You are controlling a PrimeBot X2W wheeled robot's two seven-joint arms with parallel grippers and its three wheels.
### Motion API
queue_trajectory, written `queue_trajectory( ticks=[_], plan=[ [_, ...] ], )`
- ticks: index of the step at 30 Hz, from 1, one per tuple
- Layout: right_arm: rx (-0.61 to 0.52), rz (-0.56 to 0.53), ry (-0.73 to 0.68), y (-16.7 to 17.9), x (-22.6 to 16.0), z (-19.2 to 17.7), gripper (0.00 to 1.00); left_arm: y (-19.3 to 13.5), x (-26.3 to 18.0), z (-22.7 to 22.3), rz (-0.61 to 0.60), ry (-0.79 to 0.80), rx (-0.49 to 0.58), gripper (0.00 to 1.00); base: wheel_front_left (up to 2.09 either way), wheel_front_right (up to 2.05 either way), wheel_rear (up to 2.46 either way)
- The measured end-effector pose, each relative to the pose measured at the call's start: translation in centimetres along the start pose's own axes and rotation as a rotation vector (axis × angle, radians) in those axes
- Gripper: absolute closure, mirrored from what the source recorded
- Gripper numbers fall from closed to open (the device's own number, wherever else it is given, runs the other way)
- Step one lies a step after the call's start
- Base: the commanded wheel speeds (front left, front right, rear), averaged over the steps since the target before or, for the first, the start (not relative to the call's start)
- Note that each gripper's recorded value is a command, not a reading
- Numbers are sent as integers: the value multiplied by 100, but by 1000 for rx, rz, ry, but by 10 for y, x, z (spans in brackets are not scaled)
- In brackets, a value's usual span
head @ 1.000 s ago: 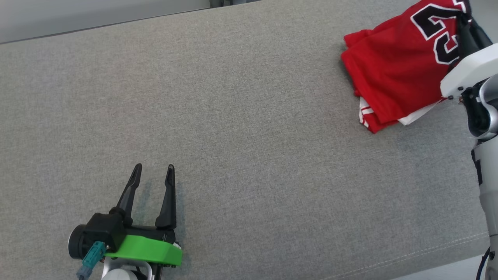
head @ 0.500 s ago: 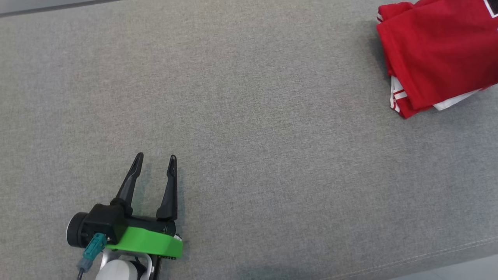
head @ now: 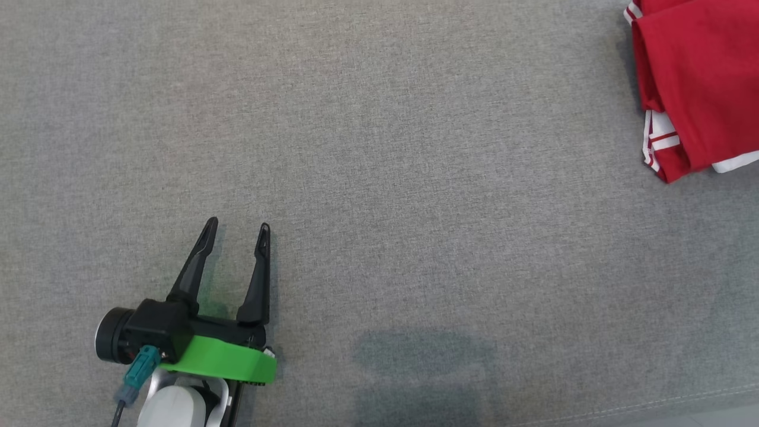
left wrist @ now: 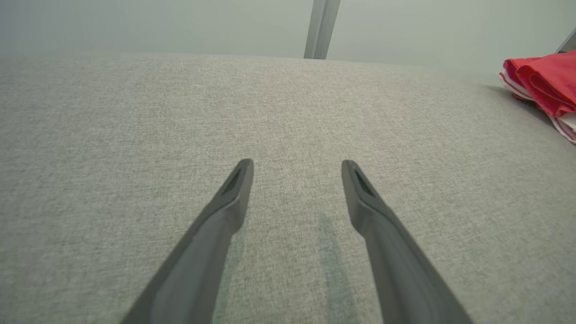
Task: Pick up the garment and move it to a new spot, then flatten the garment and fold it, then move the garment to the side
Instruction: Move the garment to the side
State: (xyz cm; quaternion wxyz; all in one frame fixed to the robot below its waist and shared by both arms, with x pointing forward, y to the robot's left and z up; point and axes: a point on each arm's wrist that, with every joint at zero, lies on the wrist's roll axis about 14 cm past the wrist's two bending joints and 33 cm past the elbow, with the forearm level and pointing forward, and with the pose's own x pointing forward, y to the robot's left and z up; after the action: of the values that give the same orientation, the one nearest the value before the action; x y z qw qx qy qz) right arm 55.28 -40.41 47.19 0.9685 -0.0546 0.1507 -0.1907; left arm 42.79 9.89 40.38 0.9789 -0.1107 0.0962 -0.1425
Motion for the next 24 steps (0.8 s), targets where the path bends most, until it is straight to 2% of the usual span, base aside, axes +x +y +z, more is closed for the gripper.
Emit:
queue_trajectory(
  ticks=[1, 10, 16, 24],
  plan=[
    [-3, -7, 9, -2, 1, -5, 0, 1, 0, -1, 3, 2, 1, 0, 0, 0, 0],
    [11, -35, 8, -9, -5, -17, 0, -1, 0, 1, 0, 1, 9, 0, 0, 0, 0],
    [24, 2, -92, 5, -13, 8, 0, -6, 0, 11, -12, -23, 13, 0, 0, 0, 0],
    [61, 127, -272, 48, -41, 60, 0, -1, -9, 40, 35, -102, 4, 0, 0, 0, 0]
  ],
)
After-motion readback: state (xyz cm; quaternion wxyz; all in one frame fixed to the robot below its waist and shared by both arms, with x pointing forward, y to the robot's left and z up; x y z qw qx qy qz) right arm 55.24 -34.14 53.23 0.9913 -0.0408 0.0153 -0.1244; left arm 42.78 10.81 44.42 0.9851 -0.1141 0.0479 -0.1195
